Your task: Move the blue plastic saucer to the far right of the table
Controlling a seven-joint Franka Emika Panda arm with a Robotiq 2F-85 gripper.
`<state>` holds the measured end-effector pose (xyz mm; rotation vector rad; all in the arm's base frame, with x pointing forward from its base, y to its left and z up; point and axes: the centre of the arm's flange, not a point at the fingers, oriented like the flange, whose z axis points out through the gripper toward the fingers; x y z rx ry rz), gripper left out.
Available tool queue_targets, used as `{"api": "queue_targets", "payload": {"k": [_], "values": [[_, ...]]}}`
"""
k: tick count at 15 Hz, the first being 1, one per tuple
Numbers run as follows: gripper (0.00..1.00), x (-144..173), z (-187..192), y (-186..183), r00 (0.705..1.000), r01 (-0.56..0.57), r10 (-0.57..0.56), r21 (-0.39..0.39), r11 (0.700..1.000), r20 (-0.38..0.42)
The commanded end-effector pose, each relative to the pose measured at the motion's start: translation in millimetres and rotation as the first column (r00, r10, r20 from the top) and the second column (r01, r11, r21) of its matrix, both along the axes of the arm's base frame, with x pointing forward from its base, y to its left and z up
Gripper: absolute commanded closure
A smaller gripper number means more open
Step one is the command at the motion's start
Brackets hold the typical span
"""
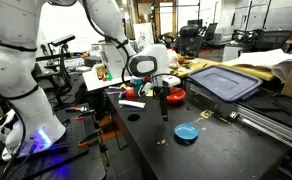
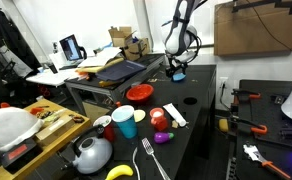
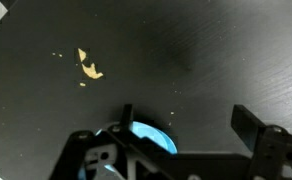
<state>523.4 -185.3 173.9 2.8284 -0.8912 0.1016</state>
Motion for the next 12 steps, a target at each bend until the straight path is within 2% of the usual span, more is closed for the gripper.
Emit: {"api": "queue_targets", "payload": {"k": [1,4,12], "values": [[0.0,14,4,-2,0.994,-0.112,0.111,-0.016,0.994,-0.02],[0.0,28,6,-2,0.982,-0.187,0.186,-0.007,0.982,-0.018],[0.0,29,7,7,0.986,-0.165,0.165,-0.009,0.986,-0.013]]}}
